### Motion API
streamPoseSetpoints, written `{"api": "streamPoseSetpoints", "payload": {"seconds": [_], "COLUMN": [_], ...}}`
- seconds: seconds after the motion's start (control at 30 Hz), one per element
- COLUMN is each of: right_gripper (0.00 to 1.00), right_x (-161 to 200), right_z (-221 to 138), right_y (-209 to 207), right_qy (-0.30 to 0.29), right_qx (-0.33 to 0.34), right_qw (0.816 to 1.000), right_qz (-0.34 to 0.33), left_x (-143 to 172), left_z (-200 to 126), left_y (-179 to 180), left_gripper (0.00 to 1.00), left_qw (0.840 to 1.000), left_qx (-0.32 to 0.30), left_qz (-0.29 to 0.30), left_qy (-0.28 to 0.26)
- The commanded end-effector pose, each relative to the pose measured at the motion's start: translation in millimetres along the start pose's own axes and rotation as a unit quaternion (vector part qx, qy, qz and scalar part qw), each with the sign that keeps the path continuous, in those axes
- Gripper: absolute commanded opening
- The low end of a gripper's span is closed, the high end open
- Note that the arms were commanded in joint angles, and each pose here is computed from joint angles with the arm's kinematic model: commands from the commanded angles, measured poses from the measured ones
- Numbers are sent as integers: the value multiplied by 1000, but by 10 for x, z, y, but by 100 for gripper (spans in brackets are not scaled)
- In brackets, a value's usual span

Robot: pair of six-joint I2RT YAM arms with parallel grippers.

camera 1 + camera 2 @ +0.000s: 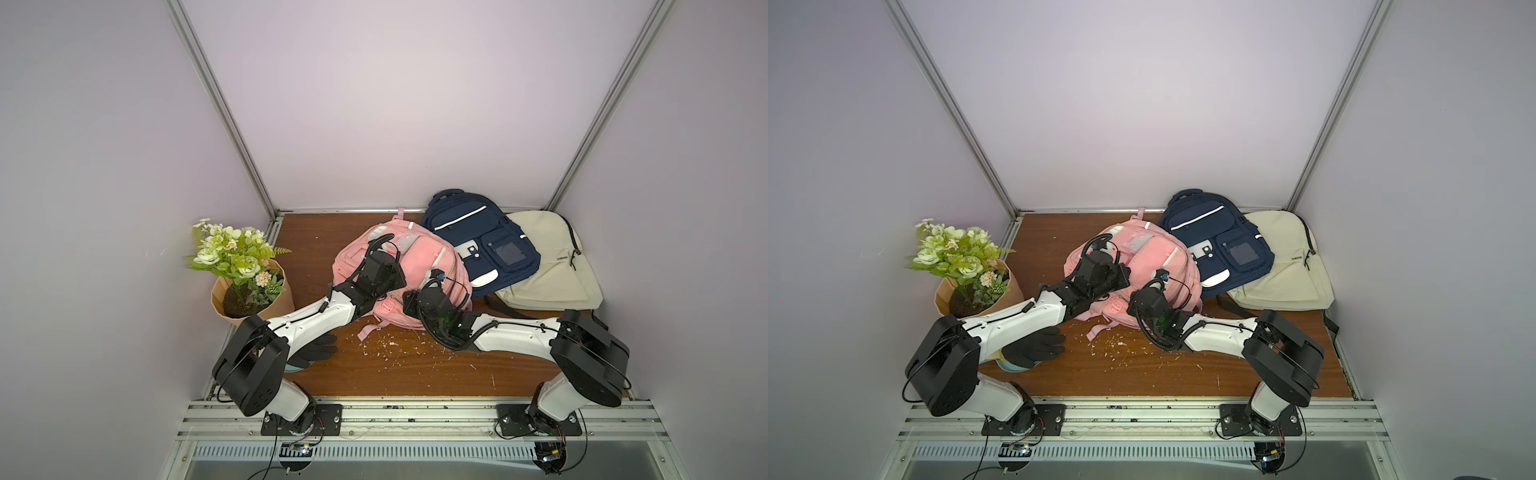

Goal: Zip up the backpack
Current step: Zip the zipper on the backpack.

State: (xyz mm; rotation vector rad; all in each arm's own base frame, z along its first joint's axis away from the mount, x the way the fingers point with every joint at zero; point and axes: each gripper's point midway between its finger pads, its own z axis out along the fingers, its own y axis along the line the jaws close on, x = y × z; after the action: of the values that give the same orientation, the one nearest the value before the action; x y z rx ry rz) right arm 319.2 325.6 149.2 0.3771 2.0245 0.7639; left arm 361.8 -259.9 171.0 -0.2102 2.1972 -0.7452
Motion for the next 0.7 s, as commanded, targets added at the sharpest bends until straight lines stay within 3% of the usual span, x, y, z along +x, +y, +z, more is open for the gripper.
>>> {"api": "streamPoseSetpoints", "payload": {"seconds": [0.0, 0.17, 0.33, 0.47, 0.6, 0.67], "right_gripper": [28, 20, 9, 6, 17, 17], "right_x": [-383, -411, -351, -282, -260, -258], "right_z": [13, -174, -254, -203, -121, -74], "right_y": [-216, -340, -401, -348, -282, -266], "right_qy": [-82, -86, -65, -52, -49, -49], "right_qx": [68, 84, 80, 64, 60, 61], "right_qw": [994, 993, 994, 995, 994, 993], "right_qz": [9, -19, -40, -63, -79, -86], "left_x": [-224, -260, -227, -208, -187, -181], "left_z": [-293, -224, -117, -90, -108, -124], "left_y": [-544, -391, -342, -357, -379, -378], "left_gripper": [0, 0, 0, 0, 0, 0], "left_qw": [995, 998, 998, 998, 998, 998], "left_qx": [89, 44, 37, 41, 48, 50], "left_qz": [-6, 11, 16, 19, 17, 15], "left_qy": [-35, -47, -38, -33, -29, -28]}}
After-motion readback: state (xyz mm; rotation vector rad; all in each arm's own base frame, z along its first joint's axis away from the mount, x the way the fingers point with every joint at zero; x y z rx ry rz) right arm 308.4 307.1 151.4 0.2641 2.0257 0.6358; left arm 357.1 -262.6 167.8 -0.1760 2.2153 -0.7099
